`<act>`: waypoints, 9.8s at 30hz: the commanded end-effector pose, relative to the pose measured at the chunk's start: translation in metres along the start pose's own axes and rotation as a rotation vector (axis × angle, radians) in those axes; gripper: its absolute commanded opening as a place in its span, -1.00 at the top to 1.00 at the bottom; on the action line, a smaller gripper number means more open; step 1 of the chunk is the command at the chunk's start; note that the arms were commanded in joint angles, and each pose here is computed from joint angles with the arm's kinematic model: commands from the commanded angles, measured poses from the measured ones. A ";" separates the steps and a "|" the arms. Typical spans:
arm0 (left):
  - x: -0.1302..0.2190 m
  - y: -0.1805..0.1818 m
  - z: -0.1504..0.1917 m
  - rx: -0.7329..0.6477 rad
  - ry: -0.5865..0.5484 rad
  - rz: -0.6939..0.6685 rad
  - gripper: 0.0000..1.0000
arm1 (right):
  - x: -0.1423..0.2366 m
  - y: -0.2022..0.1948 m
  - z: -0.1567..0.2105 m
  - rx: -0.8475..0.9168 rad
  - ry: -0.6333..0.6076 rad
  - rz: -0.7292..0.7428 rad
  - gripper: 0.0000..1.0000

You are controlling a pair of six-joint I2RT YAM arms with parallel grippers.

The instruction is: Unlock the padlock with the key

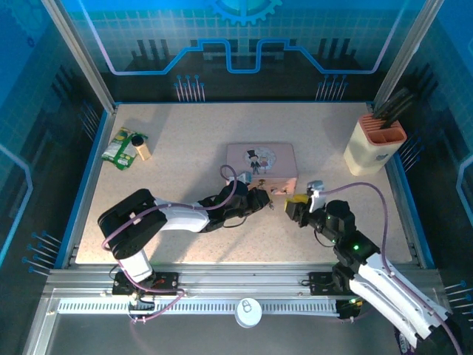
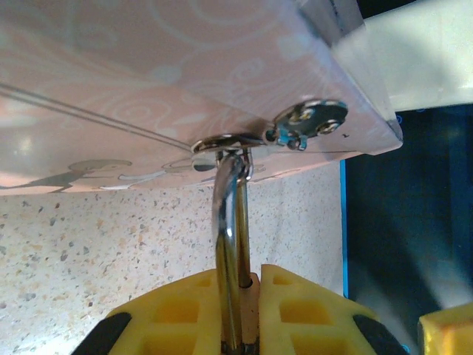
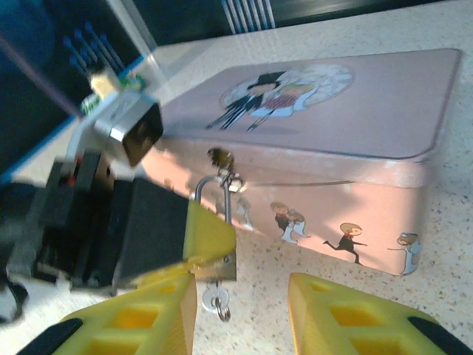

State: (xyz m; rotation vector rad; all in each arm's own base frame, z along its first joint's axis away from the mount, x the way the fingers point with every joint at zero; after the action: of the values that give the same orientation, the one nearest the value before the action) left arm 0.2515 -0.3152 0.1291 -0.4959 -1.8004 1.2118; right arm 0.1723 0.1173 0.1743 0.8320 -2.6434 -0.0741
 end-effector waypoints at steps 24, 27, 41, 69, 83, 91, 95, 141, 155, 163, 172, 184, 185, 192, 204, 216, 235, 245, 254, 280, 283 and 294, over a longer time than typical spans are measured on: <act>0.024 -0.042 -0.015 0.035 -0.015 0.151 1.00 | -0.052 0.045 0.026 0.583 -0.102 0.158 0.38; 0.024 -0.041 -0.015 0.042 -0.012 0.154 1.00 | -0.057 0.046 0.027 0.605 -0.109 0.164 0.40; 0.024 -0.042 -0.014 0.045 -0.002 0.158 1.00 | -0.071 0.047 0.034 0.636 -0.094 0.205 0.61; 0.016 -0.024 -0.010 0.028 0.009 0.121 1.00 | -0.074 0.059 0.033 -0.002 -0.044 0.011 1.00; 0.014 0.007 -0.011 -0.016 -0.012 0.007 0.66 | -0.081 0.060 0.056 -0.220 0.056 -0.022 1.00; 0.019 0.016 -0.012 -0.025 -0.021 -0.017 0.41 | -0.084 0.062 0.061 -0.242 0.088 -0.031 1.00; 0.027 0.018 -0.016 -0.065 -0.038 -0.059 0.19 | -0.080 0.056 0.064 -0.224 0.132 0.002 1.00; 0.103 0.025 -0.110 -0.381 -0.191 -0.298 -0.38 | -0.104 0.021 0.068 -0.380 0.260 0.102 0.13; 0.094 0.020 -0.129 -0.358 -0.206 -0.293 -0.42 | -0.095 0.009 0.067 -0.352 0.358 0.213 -0.10; 0.103 0.010 -0.133 -0.337 -0.220 -0.281 -0.44 | -0.092 0.007 0.054 -0.349 0.386 0.270 -0.14; 0.121 0.014 -0.126 -0.329 -0.244 -0.295 -0.46 | -0.091 0.012 0.044 -0.365 0.399 0.278 -0.17; 0.107 0.014 -0.128 -0.332 -0.197 -0.299 -0.47 | -0.082 0.012 0.031 -0.292 0.378 0.301 -0.20; 0.106 0.014 -0.129 -0.340 -0.194 -0.306 -0.48 | -0.083 0.013 0.030 -0.282 0.381 0.299 -0.20; 0.099 0.009 -0.139 -0.391 -0.194 -0.336 -0.52 | -0.093 0.022 0.026 -0.216 0.393 0.239 -0.20; 0.075 0.008 -0.148 -0.407 -0.144 -0.328 -0.54 | -0.109 0.027 0.027 -0.147 0.442 0.241 -0.18; 0.041 0.026 -0.162 -0.392 -0.112 -0.390 -0.55 | -0.125 0.034 0.035 -0.011 0.528 0.274 -0.18; 0.005 0.042 -0.179 -0.388 -0.057 -0.448 -0.54 | -0.150 0.024 0.050 0.071 0.624 0.102 0.10; 0.010 0.051 -0.180 -0.380 -0.094 -0.509 -0.53 | -0.139 0.025 0.048 0.066 0.628 0.084 0.45; 0.010 0.053 -0.183 -0.380 -0.104 -0.531 -0.50 | -0.137 0.033 0.051 0.056 0.644 0.064 0.51; 0.020 0.078 -0.166 -0.326 -0.102 -0.565 -0.41 | -0.143 0.027 0.043 -0.073 0.554 0.206 0.91; 0.021 0.078 -0.160 -0.338 -0.098 -0.567 -0.41 | -0.143 0.022 0.041 -0.076 0.548 0.216 0.94; 0.023 0.072 -0.130 -0.371 -0.086 -0.544 -0.39 | -0.143 0.006 0.035 -0.127 0.540 0.222 1.00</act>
State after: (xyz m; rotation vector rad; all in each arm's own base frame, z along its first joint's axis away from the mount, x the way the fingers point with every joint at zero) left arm 0.3722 -0.2059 0.1300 -0.2390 -2.2039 0.6689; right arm 0.2495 0.2123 0.0867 0.5296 -2.0869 0.0813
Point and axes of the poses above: each hand's point on the last joint's axis, 136 mm out from that joint toward the fingers, its own x axis back along the fingers, its own y axis along the line the jaws close on, z = x × y, the point moved 7 cm from there along x, back along the fingers, and after that the axes turned 9 degrees about x, right-handed, at the moved point
